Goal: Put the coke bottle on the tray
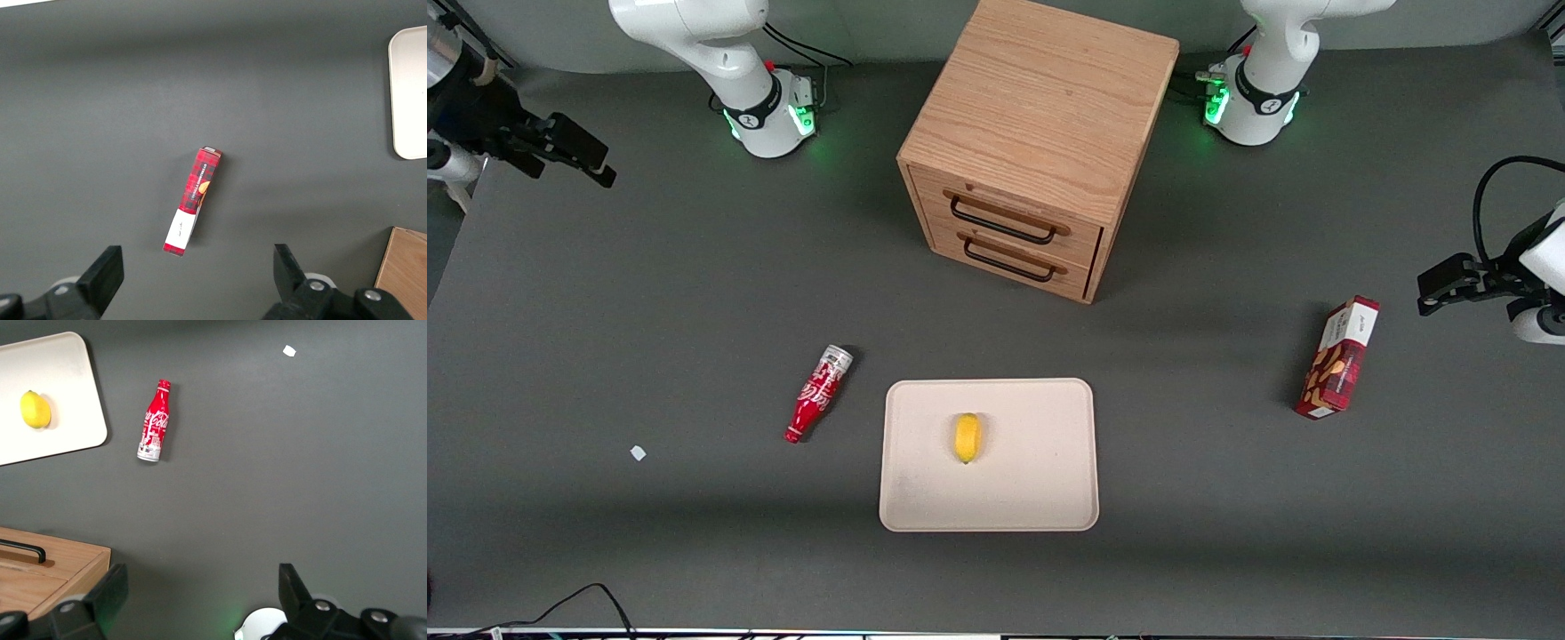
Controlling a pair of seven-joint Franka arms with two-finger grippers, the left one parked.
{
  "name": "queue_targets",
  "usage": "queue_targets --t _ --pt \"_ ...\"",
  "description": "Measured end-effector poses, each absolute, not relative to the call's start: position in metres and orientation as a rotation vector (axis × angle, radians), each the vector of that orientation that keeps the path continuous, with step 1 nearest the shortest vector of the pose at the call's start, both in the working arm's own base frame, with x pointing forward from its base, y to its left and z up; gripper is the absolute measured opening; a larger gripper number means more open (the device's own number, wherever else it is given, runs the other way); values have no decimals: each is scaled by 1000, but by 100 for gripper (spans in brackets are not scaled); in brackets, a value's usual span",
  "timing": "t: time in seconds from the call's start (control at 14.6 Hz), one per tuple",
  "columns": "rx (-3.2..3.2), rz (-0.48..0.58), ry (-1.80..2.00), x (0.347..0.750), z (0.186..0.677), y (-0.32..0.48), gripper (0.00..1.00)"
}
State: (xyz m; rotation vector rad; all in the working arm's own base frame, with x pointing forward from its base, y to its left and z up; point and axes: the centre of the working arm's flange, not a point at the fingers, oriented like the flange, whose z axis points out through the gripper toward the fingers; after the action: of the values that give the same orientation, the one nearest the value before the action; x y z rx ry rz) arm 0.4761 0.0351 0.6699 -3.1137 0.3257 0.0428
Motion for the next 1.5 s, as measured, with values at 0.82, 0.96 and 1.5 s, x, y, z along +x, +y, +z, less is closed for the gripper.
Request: queue_targets --t 0.82,0.96,1.5 --pt "-3119 148 338 482 669 31 100" --pt "-3121 140 324 483 671 36 100" --pt "-3033 106 547 545 667 72 100"
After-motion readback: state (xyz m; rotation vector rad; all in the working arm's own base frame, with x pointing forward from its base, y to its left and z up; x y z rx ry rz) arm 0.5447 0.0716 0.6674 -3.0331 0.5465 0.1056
